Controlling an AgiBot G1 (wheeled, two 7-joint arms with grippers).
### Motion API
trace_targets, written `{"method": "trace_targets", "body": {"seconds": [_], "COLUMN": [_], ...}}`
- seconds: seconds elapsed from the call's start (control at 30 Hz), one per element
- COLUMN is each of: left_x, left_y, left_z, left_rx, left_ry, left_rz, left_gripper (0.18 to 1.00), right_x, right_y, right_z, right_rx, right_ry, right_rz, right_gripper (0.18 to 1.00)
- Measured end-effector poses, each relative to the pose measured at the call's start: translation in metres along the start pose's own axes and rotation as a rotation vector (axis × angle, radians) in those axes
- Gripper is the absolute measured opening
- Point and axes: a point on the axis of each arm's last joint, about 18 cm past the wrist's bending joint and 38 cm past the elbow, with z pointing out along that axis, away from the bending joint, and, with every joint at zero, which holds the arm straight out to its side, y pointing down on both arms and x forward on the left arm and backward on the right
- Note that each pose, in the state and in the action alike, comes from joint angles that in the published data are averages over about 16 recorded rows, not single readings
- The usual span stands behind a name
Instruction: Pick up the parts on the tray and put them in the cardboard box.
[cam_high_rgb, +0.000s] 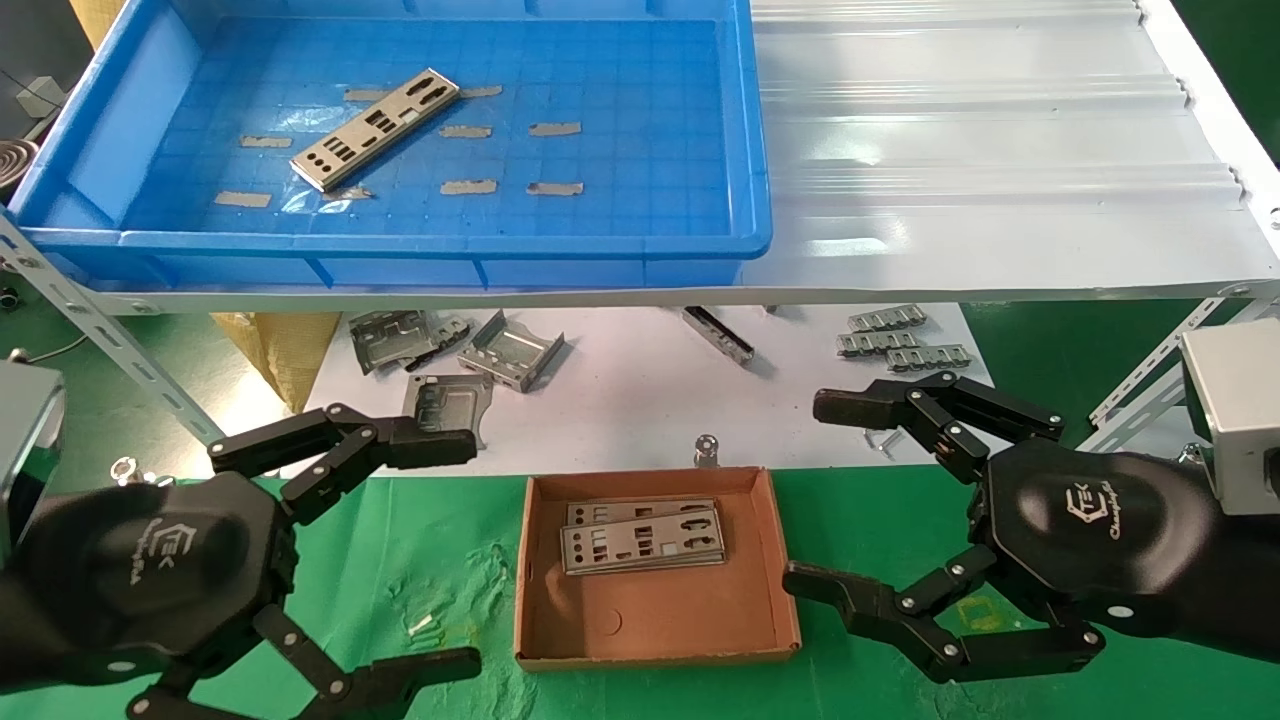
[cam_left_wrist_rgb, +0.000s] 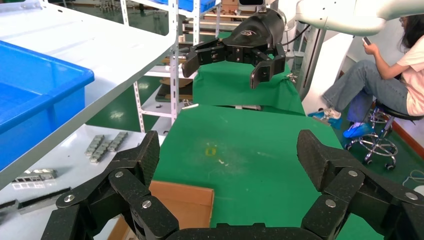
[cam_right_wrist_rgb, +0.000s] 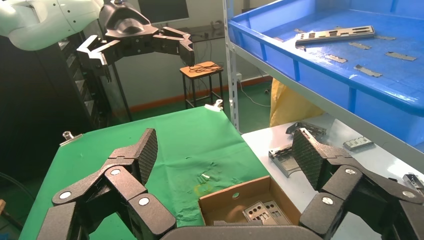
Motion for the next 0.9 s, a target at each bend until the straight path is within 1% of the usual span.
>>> {"method": "trace_targets", "body": {"seconds": [0.9], "left_x": [0.0], "left_y": [0.0], "left_z": [0.0], "left_rx": [0.0], "left_ry": [0.0], "left_rz": [0.0], "left_gripper": [1.001], "right_x": [0.0], "right_y": [0.0], "right_z": [0.0], "right_rx": [0.0], "right_ry": [0.0], "right_rz": [0.0], "right_gripper": [1.0]}}
